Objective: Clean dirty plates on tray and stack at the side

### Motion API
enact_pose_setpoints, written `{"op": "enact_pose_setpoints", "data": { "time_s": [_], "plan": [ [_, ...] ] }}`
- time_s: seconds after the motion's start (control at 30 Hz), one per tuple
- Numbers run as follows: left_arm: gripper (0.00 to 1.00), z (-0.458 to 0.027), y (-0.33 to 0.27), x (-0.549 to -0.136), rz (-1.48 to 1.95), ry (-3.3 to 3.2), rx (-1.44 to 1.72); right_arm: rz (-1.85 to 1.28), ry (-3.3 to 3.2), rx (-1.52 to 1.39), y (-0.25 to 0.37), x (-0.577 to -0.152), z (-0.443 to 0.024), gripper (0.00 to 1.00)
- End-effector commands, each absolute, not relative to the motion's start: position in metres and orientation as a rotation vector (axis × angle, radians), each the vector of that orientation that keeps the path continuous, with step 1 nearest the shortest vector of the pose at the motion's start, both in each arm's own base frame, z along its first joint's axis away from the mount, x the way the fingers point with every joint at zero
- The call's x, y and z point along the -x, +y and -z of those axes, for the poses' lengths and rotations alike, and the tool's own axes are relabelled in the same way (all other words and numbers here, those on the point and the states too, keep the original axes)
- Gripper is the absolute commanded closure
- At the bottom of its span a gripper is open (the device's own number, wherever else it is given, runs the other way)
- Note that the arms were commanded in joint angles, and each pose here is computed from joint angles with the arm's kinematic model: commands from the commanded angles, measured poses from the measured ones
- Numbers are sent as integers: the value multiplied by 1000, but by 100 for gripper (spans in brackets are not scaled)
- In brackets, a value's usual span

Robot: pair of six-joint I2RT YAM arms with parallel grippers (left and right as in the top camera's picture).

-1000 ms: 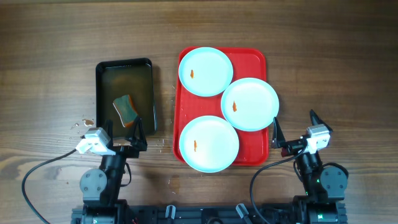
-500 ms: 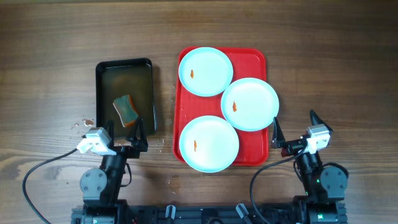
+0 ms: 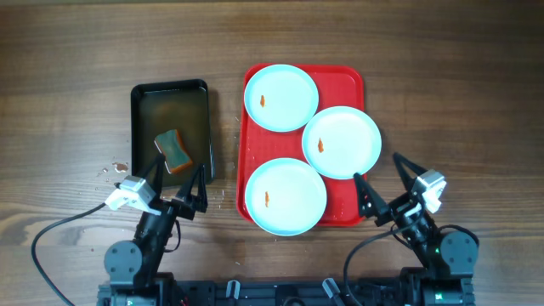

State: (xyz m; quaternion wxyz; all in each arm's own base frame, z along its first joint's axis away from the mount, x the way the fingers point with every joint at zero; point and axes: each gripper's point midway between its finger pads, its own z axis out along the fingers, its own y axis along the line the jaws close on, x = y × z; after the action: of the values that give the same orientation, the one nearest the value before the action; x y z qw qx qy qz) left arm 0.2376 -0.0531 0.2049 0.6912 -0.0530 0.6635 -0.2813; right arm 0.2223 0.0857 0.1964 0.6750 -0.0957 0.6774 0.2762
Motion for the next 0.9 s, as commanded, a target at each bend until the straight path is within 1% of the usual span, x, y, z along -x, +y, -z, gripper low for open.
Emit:
{"op": "enact_pose_setpoints", "data": {
  "time_s": [0.0, 0.07, 0.13, 0.23, 0.3, 0.4, 0.47, 0.5, 0.53, 0.57, 0.63, 0.67, 0.7, 0.73, 0.77, 0.83, 0.87],
  "plan": [
    [0, -254, -62, -223, 706, 1393, 74, -731, 1370, 382, 110, -186, -270, 0],
    [0, -277, -62, -217, 712, 1378, 73, -723, 1306, 411, 111, -168, -311, 0],
    [0, -302, -62, -213, 712, 1436, 93, -705, 1329, 421, 111, -159, -337, 0],
    [0, -327, -63, -217, 709, 1625, 153, -716, 1542, 397, 111, -165, -343, 0],
    [0, -331, -64, -224, 708, 1803, 209, -764, 1732, 338, 110, -174, -338, 0],
    [0, -315, -64, -234, 702, 2006, 290, -842, 1974, 242, 110, -192, -321, 0],
    [0, -290, -68, -239, 718, 2131, 327, -904, 2073, 177, 112, -209, -307, 0],
    [0, -281, -77, -236, 777, 2190, 318, -1004, 2144, 66, 115, -217, -298, 0],
    [0, -276, -84, -232, 824, 2226, 306, -1106, 2161, 75, 124, -222, -297, 1],
    [0, -270, -85, -231, 834, 2254, 311, -1155, 2164, 159, 132, -223, -294, 0],
    [0, -262, -85, -231, 819, 2291, 300, -1124, 2260, 173, 136, -228, -271, 1],
    [0, -256, -85, -231, 809, 2320, 283, -1043, 2371, 158, 135, -228, -247, 6],
    [5, -250, -86, -230, 789, 2353, 246, -961, 2470, 153, 136, -225, -227, 8],
    [9, -242, -83, -230, 752, 2387, 253, -879, 2553, 166, 138, -221, -211, 13],
    [16, -222, -55, -235, 555, 2442, 402, -775, 2661, 183, 146, -214, -190, 17],
    [18, -202, -13, -240, 265, 2452, 624, -749, 2719, 238, 166, -205, -179, 18],
    [19, -194, -2, -245, 182, 2463, 665, -745, 2730, 244, 174, -203, -177, 18]
  ]
}}
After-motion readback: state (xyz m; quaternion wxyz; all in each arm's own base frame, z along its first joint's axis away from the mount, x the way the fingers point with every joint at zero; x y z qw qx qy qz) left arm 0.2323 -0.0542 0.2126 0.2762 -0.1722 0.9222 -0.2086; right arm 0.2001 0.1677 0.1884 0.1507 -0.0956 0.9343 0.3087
